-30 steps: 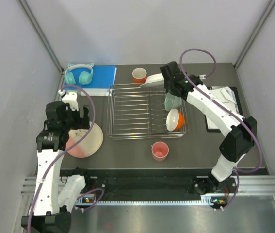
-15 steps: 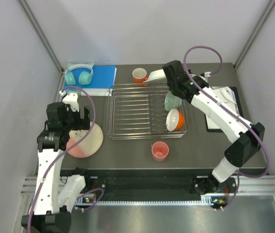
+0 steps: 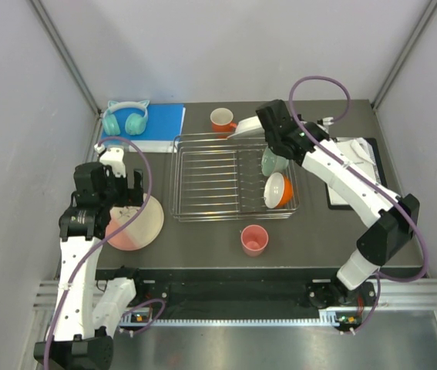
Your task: Load the mixed dishes into the dish rack
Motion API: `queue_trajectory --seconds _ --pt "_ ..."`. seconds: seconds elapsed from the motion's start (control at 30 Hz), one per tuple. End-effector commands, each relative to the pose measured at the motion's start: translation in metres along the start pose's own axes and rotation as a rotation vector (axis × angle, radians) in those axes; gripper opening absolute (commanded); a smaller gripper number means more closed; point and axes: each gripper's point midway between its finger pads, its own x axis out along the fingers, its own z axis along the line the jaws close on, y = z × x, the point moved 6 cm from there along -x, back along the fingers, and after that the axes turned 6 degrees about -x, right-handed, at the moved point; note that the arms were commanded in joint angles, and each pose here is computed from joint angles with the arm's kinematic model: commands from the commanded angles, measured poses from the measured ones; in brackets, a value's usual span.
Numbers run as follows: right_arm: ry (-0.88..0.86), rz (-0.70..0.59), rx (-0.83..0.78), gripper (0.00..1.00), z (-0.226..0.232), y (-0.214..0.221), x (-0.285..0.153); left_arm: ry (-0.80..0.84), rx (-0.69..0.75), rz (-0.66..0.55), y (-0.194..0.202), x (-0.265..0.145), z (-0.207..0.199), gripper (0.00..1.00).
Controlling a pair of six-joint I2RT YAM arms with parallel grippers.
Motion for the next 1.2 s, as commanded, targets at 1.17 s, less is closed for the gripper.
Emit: queue_trajectory --seconds 1.17 --pt "0.071 0.015 0.05 0.0 0.031 -0.002 0.012 0.0 0.021 -0.086 -0.015 -0.017 -0.001 0.99"
